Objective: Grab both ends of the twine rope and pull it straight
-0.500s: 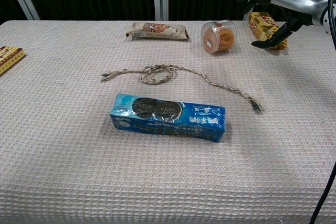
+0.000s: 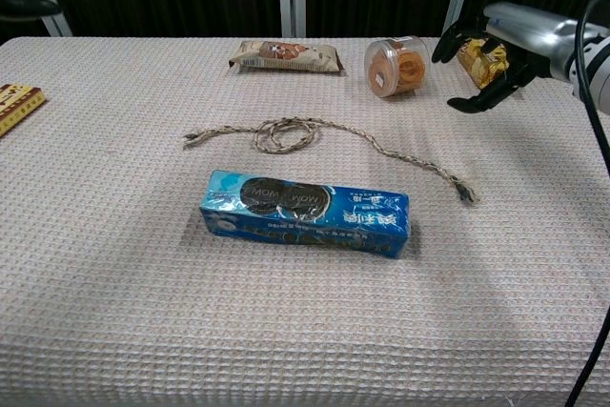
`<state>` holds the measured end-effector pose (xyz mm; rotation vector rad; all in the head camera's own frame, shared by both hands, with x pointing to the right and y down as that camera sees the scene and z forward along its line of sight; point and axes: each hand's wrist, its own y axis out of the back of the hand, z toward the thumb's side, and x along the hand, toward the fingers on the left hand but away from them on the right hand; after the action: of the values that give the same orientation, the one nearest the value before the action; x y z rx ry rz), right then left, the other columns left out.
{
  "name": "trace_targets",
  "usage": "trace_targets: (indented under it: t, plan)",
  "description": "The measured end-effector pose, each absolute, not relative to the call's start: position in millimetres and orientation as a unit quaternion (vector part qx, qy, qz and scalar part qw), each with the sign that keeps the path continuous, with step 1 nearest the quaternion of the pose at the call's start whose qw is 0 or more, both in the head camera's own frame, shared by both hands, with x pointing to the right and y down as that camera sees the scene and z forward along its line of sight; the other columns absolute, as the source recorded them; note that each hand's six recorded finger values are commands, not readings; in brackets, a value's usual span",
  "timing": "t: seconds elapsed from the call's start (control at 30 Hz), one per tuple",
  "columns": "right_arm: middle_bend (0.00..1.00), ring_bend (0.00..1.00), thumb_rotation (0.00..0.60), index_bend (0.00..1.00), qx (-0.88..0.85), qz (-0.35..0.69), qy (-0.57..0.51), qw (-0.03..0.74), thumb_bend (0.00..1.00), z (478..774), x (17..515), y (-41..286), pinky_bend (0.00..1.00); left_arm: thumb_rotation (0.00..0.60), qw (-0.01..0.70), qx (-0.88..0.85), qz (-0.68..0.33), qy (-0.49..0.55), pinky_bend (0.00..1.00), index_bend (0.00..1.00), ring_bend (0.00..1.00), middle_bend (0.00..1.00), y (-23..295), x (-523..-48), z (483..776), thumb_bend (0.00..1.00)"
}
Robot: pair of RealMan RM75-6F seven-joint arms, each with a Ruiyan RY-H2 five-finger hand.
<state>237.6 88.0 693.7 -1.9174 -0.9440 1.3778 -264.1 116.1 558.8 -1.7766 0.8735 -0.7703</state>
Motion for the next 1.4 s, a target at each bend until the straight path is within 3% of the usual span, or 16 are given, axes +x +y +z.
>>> trace_targets:
  t: [0.23,0.43,1.4]
  plan:
    - [0.27,0.08,0.6,0.46,-0.687,0.564,-0.334,0.315,0.24,725,223,114,0.18,0.6,0.448,-0.725,-0.399,0.338,0.17,0.37,0.18,0.22,146,-297,602,0.17]
    - [0.27,0.08,0.6,0.48,-0.666,0.586,-0.318,0.334,0.29,746,215,120,0.17,0.6,0.423,-0.719,-0.432,0.344,0.17,0.37,0.18,0.22,163,-318,618,0.17]
    - [0.29,0.08,0.6,0.58,-0.67,0.592,-0.293,0.34,0.41,773,186,119,0.14,0.6,0.422,-0.71,-0.442,0.35,0.17,0.36,0.18,0.22,166,-329,618,0.17]
